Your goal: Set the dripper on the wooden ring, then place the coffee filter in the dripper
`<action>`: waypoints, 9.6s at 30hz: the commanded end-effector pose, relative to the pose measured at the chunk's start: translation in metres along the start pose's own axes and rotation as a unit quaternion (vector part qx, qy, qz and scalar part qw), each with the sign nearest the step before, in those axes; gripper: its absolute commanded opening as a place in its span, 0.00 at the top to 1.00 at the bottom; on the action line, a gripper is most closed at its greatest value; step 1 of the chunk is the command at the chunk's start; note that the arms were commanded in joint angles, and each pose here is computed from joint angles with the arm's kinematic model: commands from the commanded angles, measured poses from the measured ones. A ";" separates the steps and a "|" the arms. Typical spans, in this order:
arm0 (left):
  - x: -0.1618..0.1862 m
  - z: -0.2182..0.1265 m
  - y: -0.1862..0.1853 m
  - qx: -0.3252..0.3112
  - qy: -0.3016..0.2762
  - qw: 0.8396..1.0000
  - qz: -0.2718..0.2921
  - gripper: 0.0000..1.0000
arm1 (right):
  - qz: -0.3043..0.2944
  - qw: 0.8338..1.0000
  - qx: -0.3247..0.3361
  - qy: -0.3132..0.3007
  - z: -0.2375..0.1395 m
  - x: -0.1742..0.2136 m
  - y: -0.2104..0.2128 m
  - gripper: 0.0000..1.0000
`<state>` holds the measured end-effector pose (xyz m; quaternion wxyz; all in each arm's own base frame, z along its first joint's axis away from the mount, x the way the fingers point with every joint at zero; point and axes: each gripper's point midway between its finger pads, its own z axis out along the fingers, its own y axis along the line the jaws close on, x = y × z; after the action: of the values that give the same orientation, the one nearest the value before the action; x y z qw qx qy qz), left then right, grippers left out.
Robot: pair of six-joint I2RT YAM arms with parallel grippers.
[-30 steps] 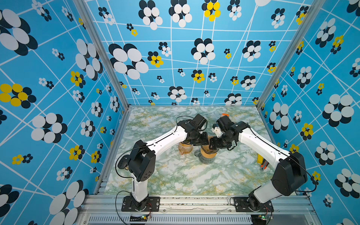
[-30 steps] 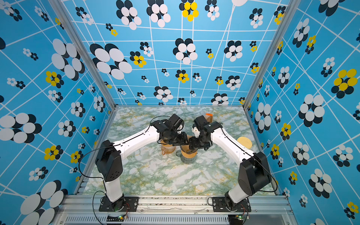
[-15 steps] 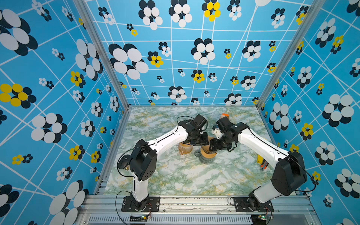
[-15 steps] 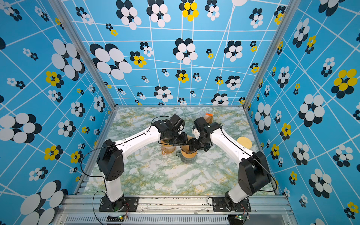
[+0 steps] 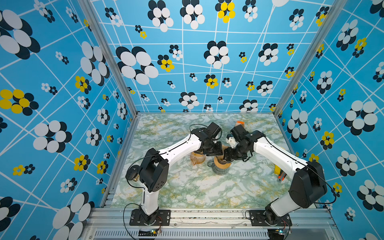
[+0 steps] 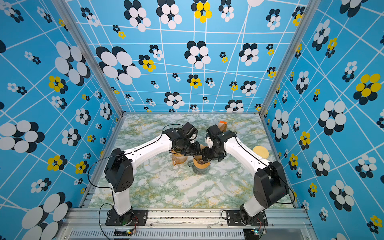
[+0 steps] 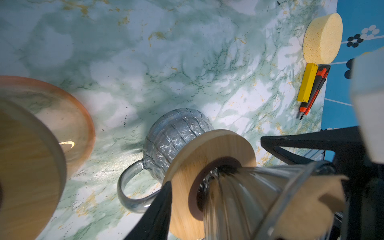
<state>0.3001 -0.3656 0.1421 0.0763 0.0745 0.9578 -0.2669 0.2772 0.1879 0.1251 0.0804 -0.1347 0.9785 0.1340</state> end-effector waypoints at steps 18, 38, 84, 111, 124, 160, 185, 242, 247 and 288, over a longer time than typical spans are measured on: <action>-0.007 -0.019 -0.015 0.012 -0.021 1.000 0.017 0.52 | 0.015 0.994 -0.028 -0.104 -0.081 -0.019 0.003 0.28; 0.004 -0.061 -0.021 0.020 -0.043 0.998 0.030 0.46 | 0.016 0.988 -0.035 -0.148 -0.105 -0.015 0.003 0.28; -0.028 -0.083 0.094 -0.186 -0.018 0.976 0.109 0.68 | -0.011 0.986 -0.041 -0.163 -0.112 -0.001 0.005 0.27; -0.010 -0.083 0.088 -0.181 -0.009 0.978 0.103 0.68 | -0.003 0.985 -0.044 -0.169 -0.111 0.000 0.005 0.27; -0.016 -0.094 0.086 -0.193 -0.027 0.975 0.104 0.65 | -0.006 0.983 -0.044 -0.177 -0.114 -0.002 0.005 0.27; -0.007 -0.244 0.143 -0.071 -0.353 0.933 0.029 0.01 | -0.046 0.965 -0.035 -0.257 -0.146 -0.008 0.017 0.01; -0.014 -0.231 0.267 -0.289 -0.489 0.821 0.054 0.01 | 0.040 0.894 0.151 -0.420 -0.164 -0.021 -0.077 0.01; -0.050 -0.141 0.349 -0.278 -0.494 0.819 0.086 0.01 | 0.107 0.840 0.247 -0.471 -0.057 -0.058 -0.223 0.01; -0.050 -0.141 0.349 -0.278 -0.494 0.819 0.087 0.01 | 0.104 0.829 0.213 -0.506 -0.046 -0.054 -0.236 0.01; -0.049 -0.140 0.349 -0.278 -0.493 0.820 0.087 0.01 | 0.035 0.841 0.152 -0.518 -0.013 -0.060 -0.218 0.01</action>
<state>0.3900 -0.0004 0.0814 0.5599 -0.0073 0.8282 0.0236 0.3921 -0.0003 0.0971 0.5931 -0.0015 0.8039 0.0436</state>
